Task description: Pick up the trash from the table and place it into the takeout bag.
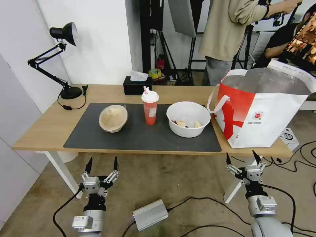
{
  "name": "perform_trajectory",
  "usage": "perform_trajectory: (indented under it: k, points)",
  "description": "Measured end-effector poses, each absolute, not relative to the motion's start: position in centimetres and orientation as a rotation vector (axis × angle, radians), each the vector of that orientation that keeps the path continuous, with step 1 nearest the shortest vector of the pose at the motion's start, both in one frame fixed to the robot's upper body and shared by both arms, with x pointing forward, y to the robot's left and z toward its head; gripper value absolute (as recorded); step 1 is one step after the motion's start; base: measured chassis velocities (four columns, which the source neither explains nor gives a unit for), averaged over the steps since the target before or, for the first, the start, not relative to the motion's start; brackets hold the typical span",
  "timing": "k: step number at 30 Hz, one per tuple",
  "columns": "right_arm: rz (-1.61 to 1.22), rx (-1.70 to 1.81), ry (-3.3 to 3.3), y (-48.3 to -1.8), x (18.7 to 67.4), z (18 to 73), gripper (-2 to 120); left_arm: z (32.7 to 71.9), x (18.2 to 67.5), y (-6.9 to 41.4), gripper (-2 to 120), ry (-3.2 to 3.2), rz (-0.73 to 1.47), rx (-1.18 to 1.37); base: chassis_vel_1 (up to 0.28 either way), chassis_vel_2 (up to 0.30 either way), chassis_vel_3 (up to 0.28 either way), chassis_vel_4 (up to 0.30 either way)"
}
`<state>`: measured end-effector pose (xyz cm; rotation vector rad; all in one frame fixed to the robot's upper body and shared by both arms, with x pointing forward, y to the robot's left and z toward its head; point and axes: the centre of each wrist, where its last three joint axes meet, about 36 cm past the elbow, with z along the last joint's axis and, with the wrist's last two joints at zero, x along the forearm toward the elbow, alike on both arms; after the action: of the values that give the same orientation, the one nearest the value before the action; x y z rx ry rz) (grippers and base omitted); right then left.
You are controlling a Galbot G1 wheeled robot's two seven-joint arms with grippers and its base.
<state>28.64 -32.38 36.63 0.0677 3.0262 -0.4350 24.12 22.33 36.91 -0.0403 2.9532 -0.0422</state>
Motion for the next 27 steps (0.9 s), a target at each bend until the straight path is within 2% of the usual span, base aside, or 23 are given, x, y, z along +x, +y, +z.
perform_trajectory:
  k: [3, 6, 18, 22, 27]
  points:
    - [-0.391, -0.056, 2.929, -32.3, 28.7, 41.5, 100, 37.7, 23.7, 22.4, 100, 2.945, -0.021, -0.032, 0.0, 0.0, 0.0, 0.0]
    - [-0.371, -0.11, 2.891, -32.1, 28.6, 43.3, 100, 38.2, 23.4, 22.5, 100, 2.938, 0.001, -0.028, 0.0, 0.0, 0.0, 0.0]
    - [-0.358, -0.151, 2.882, -31.8, 28.4, 44.3, 100, 41.1, 22.1, 22.6, 100, 2.896, 0.034, -0.011, 0.0, 0.0, 0.0, 0.0]
    - [-0.301, -0.395, 2.824, -29.6, 27.2, 48.3, 100, 41.7, 22.0, 22.8, 100, 2.886, 0.046, 0.002, 0.0, 0.0, 0.0, 0.0]
    - [-0.303, -0.546, 2.809, -28.5, 26.5, 50.0, 100, 41.8, 22.0, 22.7, 100, 2.882, 0.045, 0.009, 0.0, 0.0, 0.0, 0.0]
